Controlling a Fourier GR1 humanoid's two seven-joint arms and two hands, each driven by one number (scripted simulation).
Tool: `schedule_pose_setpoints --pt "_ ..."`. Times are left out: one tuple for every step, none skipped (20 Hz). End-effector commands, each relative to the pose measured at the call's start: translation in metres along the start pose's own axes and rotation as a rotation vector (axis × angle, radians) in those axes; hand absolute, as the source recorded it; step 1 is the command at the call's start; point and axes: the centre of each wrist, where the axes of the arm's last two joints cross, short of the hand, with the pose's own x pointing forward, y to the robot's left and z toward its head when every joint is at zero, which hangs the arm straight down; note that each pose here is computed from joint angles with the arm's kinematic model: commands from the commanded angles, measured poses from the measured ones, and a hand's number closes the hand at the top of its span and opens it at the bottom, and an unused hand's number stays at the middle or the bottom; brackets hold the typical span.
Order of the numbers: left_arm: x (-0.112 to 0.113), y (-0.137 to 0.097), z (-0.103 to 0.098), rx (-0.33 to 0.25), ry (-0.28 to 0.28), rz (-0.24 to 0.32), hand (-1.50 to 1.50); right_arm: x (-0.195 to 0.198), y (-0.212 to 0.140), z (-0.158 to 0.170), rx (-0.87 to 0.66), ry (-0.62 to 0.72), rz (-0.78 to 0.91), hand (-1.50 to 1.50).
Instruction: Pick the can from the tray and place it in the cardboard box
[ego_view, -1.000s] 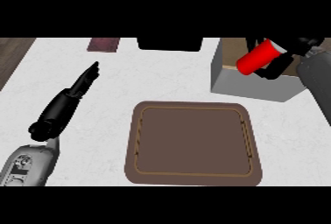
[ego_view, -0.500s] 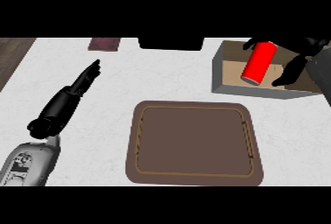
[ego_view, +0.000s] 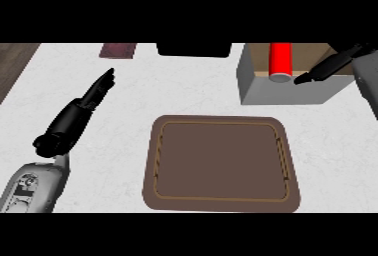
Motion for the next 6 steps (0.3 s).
schedule_pose_setpoints --pt "-0.004 -0.006 -0.006 -0.001 0.0 -0.003 0.0 -0.004 -0.013 0.01 -0.095 -0.004 -0.279 -1.5" --pt "0.002 -0.005 -0.006 -0.007 -0.022 -0.007 0.0 -0.005 -0.013 0.01 -0.139 0.015 -0.314 -1.5" --pt "-0.005 -0.003 0.002 -0.014 -0.013 0.002 0.0 -0.001 -0.02 0.013 -0.147 0.032 -0.316 -1.5" --pt "0.006 0.0 -0.001 -0.009 -0.019 -0.006 0.0 -0.011 -0.031 0.035 -0.176 0.015 -0.335 -1.5" --pt "0.002 -0.014 -0.008 -0.022 -0.024 0.011 0.0 -0.008 -0.038 0.04 -0.201 0.02 -0.325 -1.5" --pt "0.013 -0.004 -0.008 -0.02 -0.025 0.008 0.0 -0.008 -0.04 0.042 -0.232 0.018 -0.327 -1.5"
